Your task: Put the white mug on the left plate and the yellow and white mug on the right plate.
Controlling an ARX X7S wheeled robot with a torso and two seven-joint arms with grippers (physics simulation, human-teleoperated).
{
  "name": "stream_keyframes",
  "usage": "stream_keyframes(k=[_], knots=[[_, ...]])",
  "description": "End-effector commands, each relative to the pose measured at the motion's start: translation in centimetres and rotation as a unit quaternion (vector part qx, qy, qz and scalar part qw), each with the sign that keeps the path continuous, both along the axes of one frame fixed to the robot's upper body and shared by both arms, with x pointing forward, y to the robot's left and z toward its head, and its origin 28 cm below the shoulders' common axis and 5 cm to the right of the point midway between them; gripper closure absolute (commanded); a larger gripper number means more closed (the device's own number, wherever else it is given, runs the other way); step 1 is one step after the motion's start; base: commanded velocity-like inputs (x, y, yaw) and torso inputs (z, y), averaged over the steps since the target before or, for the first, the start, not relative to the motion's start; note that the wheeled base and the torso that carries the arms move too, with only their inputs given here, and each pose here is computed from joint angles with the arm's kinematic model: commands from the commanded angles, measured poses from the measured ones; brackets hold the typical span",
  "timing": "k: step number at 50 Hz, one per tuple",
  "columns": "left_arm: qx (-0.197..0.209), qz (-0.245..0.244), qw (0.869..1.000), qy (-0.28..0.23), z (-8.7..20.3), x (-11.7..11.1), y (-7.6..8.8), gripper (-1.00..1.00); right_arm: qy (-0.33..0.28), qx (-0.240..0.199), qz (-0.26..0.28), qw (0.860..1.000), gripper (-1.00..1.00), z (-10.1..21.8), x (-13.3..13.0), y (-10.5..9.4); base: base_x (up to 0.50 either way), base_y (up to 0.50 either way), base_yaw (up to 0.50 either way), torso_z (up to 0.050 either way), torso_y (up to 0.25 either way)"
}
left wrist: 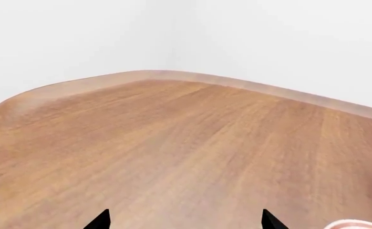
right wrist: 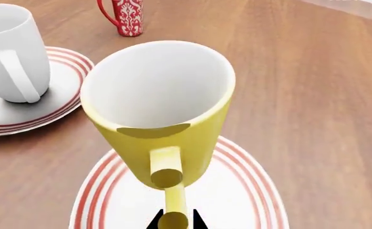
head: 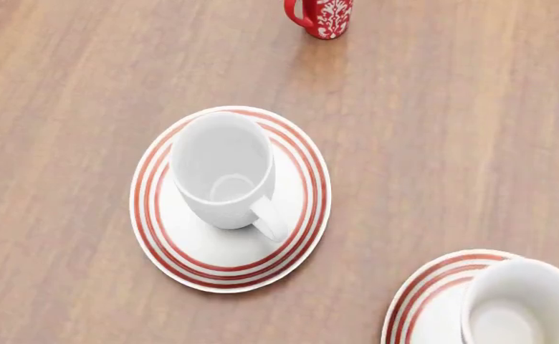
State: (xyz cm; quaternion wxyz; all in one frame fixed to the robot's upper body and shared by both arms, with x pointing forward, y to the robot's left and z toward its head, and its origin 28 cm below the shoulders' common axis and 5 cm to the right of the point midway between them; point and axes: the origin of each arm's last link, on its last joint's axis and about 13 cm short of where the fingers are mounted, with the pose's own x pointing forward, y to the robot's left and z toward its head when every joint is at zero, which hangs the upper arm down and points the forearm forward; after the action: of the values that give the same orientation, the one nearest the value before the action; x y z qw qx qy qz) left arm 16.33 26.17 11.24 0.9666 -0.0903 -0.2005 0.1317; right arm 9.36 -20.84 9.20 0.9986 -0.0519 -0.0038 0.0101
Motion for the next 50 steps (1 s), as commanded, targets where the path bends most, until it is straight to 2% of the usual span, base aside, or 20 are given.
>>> stream_keyframes(k=[1,32,50], knots=[[-0.001,0.002,1.0,-0.001,0.2,0.1,0.1,-1.0,0.007,0.007,0.004,1.0,1.0,-0.8,-0.3,-0.1,0.0,0.0,0.0,0.0,0.0],[-0.003,0.004,1.0,-0.001,0.2,0.0,0.1,-1.0,0.041,0.037,-0.013,0.998,1.0,-4.7,0.4,-1.1,0.0,0.0,0.0,0.0,0.0],[-0.004,0.007,1.0,-0.004,0.4,-0.2,0.2,-1.0,0.05,0.042,-0.008,0.998,1.0,-5.3,0.6,-1.0,0.0,0.0,0.0,0.0,0.001]])
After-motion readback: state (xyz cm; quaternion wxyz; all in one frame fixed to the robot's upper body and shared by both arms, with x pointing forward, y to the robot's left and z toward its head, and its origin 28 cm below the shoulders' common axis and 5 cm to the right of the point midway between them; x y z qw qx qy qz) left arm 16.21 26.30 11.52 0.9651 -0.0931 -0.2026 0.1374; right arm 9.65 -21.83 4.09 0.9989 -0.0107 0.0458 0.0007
